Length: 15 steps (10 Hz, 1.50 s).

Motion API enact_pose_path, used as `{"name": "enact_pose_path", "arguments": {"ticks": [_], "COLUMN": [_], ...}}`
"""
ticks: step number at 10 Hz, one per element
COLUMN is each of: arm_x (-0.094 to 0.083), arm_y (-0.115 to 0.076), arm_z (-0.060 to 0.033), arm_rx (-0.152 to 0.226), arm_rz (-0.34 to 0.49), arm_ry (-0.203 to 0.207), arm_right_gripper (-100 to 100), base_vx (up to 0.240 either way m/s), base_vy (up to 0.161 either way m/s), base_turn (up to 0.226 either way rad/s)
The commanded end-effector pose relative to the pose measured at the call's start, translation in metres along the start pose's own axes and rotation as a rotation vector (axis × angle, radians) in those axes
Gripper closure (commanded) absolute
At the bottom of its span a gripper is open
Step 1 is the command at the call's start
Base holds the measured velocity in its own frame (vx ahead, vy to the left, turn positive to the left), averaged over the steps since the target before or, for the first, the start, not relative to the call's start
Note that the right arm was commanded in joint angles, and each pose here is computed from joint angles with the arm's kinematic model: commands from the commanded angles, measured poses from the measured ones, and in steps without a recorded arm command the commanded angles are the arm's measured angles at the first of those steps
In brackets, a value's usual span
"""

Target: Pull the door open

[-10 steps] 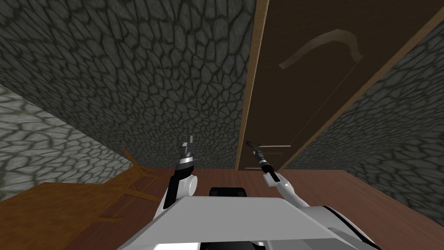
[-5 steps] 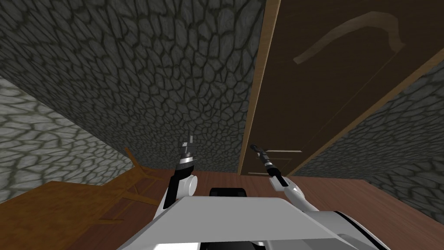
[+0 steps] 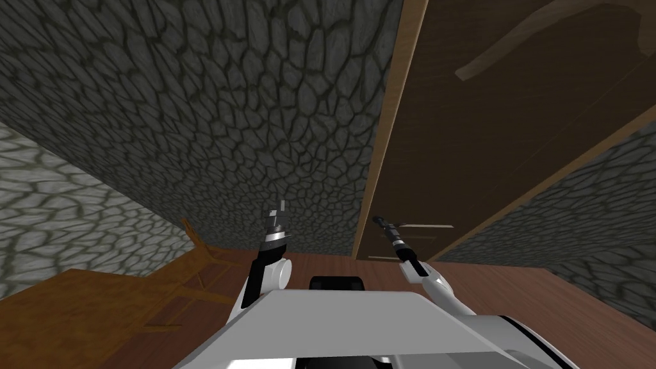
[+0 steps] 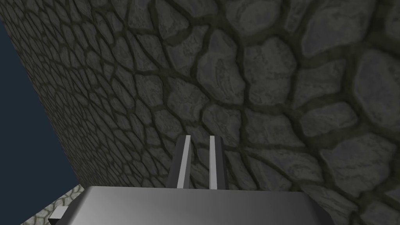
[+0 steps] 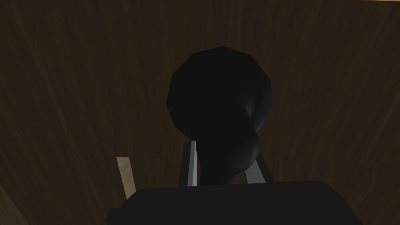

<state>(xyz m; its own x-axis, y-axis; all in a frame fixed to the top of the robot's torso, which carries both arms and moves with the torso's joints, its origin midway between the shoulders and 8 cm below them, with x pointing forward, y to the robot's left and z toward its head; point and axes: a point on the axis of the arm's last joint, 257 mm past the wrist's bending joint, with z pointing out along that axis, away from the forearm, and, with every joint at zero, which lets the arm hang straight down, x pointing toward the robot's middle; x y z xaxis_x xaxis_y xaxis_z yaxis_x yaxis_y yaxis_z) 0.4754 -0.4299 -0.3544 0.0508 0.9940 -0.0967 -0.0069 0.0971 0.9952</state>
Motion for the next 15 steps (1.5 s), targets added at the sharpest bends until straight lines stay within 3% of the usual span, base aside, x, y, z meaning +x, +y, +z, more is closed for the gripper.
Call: {"name": "enact_pose_path", "arguments": {"ticks": [1,3,11,13,15], "arm_x": [0.000,0.000,-0.004,0.001,-0.003], "arm_y": [-0.001,-0.001,0.000,-0.002,-0.004], "arm_z": [-0.0009,-0.0009,-0.0327,-0.0346,-0.0487], "arm_rx": [0.002,0.002,-0.003,0.001,0.001], "arm_rz": [-0.003,-0.003,-0.005,-0.001,0.000], "arm_ry": [0.001,0.001,0.125,0.132,0.153], "arm_right_gripper": [100,100,100,100,100], "base_vx": [-0.012,-0.004,-0.189,-0.126,-0.171], "base_vy": [-0.003,0.000,-0.079,-0.055,-0.071], "base_turn": [0.005,-0.001,0.118,0.055,0.173]}}
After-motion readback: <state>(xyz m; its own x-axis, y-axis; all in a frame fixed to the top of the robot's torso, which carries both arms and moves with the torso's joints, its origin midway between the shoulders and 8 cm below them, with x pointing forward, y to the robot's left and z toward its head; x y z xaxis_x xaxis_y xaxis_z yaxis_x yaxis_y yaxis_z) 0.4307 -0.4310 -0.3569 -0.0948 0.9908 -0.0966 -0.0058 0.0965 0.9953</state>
